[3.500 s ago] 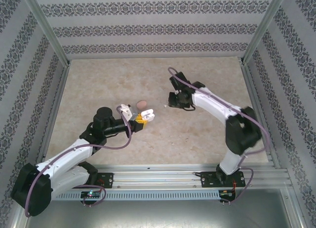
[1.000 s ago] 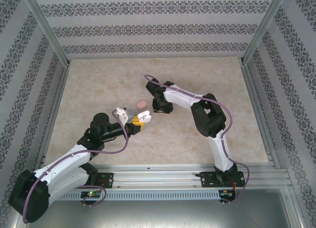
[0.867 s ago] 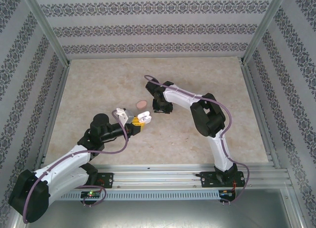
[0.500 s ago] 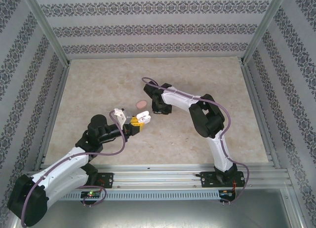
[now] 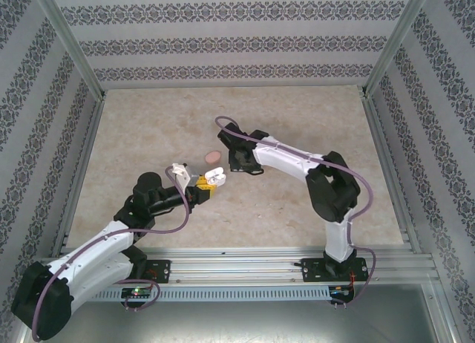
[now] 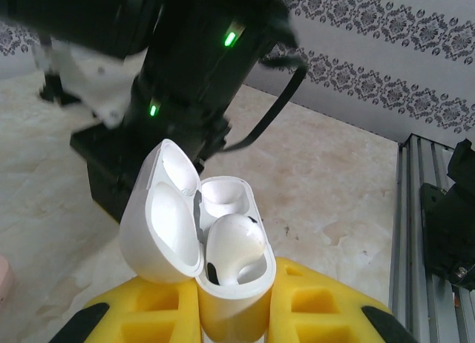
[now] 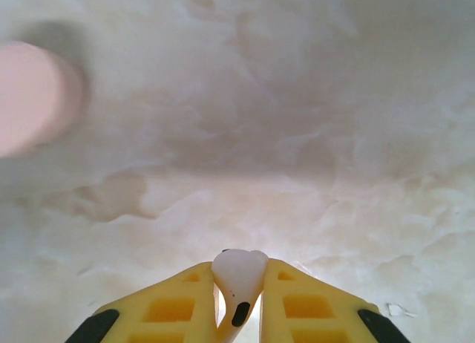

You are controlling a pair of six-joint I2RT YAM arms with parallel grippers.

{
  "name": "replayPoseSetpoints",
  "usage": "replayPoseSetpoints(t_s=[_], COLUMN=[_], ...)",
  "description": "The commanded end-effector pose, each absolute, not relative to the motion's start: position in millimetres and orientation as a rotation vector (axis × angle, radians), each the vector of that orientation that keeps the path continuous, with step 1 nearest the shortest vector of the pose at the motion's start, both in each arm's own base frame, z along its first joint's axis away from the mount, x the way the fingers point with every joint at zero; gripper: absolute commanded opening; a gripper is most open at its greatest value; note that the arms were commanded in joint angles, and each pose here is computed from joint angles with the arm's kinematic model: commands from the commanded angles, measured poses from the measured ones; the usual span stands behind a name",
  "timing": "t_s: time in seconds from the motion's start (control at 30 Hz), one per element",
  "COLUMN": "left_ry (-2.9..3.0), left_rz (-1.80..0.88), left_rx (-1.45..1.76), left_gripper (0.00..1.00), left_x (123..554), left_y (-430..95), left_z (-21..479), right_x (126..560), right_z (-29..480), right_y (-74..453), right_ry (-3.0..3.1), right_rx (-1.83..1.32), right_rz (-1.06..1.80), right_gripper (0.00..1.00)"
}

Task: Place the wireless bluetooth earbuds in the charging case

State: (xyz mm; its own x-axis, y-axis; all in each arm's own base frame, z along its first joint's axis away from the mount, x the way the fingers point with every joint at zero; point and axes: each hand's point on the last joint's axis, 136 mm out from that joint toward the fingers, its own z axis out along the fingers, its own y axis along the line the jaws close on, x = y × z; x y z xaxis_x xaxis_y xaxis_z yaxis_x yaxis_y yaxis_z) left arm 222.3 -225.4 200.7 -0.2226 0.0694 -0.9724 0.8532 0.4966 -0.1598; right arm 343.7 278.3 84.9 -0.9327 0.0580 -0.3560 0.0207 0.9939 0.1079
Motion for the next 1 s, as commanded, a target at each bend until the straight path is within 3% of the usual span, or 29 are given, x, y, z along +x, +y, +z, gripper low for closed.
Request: replayPoseSetpoints(t_s=[0.0, 0.5, 0.97], left_ry=[1.570, 1.476, 1.420], left_rz=[-0.905, -0.989, -1.030], left_rx=[0.817, 0.814, 0.822], left_gripper=[0.04, 0.04, 0.04], left_x=[223, 225, 225], left_y=[-231, -242, -248], left_z=[226, 263, 286], right_x=[344, 291, 239], right_z=[132, 266, 317], right_y=[282, 304, 329], right_ry=[2.640, 2.304, 2.077], right_rx=[-0.016, -0.115, -0.332], right_rz=[0.206, 0.733, 1.010], right_gripper=[0.15, 0.13, 0.11])
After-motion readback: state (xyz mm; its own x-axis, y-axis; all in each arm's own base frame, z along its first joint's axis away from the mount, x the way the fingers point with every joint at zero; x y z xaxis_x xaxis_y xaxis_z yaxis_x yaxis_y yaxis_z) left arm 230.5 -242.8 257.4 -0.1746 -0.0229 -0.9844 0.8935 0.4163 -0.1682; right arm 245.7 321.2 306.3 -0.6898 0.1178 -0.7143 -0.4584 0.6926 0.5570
